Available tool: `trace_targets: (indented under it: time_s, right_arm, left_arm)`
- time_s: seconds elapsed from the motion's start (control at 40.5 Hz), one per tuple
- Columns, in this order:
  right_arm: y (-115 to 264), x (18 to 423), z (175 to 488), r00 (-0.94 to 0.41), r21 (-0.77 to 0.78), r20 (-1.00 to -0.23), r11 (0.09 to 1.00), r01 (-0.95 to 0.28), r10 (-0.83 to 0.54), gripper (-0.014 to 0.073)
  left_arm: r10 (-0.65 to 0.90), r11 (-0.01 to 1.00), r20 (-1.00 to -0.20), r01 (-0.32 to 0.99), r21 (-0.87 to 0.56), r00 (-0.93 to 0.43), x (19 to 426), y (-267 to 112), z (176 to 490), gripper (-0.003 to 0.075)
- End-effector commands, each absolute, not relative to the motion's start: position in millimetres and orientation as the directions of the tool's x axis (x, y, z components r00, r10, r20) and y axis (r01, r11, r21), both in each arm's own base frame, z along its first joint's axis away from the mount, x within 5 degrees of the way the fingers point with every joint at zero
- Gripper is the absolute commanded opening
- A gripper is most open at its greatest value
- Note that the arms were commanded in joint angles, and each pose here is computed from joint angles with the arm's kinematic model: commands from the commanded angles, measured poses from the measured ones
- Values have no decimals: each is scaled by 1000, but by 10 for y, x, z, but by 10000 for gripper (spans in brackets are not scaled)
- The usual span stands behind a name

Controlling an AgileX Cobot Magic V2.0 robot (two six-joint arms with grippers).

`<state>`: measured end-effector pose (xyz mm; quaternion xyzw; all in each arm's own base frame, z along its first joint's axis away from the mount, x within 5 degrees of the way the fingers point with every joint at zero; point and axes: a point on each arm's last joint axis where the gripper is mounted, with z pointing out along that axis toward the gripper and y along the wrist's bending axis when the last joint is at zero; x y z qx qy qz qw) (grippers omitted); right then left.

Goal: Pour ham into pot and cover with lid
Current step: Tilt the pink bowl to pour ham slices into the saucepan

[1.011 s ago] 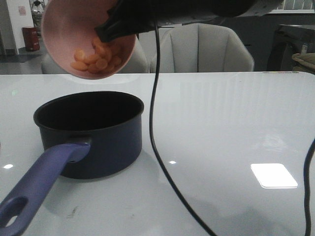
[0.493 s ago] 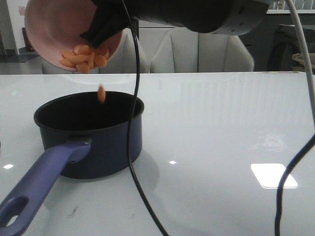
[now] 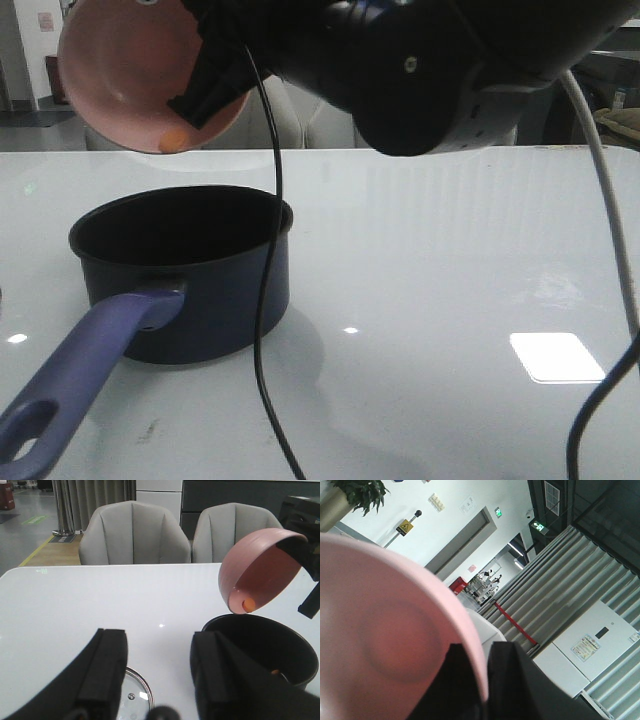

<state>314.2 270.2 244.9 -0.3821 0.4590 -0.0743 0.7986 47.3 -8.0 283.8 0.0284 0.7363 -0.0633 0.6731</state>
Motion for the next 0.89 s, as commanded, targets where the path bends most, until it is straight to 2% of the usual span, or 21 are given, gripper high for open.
trace_targets:
  time_s: [0.0, 0.222, 0.37, 0.543, 0.617, 0.715, 0.863]
  right_arm:
    - [2642, 3087, 2825, 666, -625, -626, 771, -118, -405, 138]
    - [2580, 3124, 2824, 622, -577, -671, 811, -95, -404, 138]
    - [2548, 3049, 2902, 691, -558, -615, 829, -42, -379, 138]
    - [2558, 3057, 2890, 681, -567, -624, 821, -58, -383, 138]
    - [2545, 3087, 2858, 642, -550, -667, 831, -83, -377, 138]
    - [2498, 3137, 2816, 554, -462, -769, 877, -135, -319, 138]
    - [2376, 3186, 2805, 300, -279, -931, 937, -212, -209, 138]
  left_arm:
    - [-65, 989, -998, 133, -66, -7, 473, -78, 2978, 353]
    - [-65, 989, -998, 133, -66, -7, 473, -78, 2978, 353]
    - [-65, 989, -998, 133, -66, -7, 473, -78, 2978, 353]
    - [-65, 989, -998, 133, -66, -7, 473, -78, 2978, 353]
    - [-65, 989, -998, 133, -66, -7, 473, -78, 2978, 353]
    - [-65, 989, -998, 133, -66, -7, 473, -78, 2978, 353]
    - [-65, 989, -998, 133, -66, -7, 473, -78, 2978, 353]
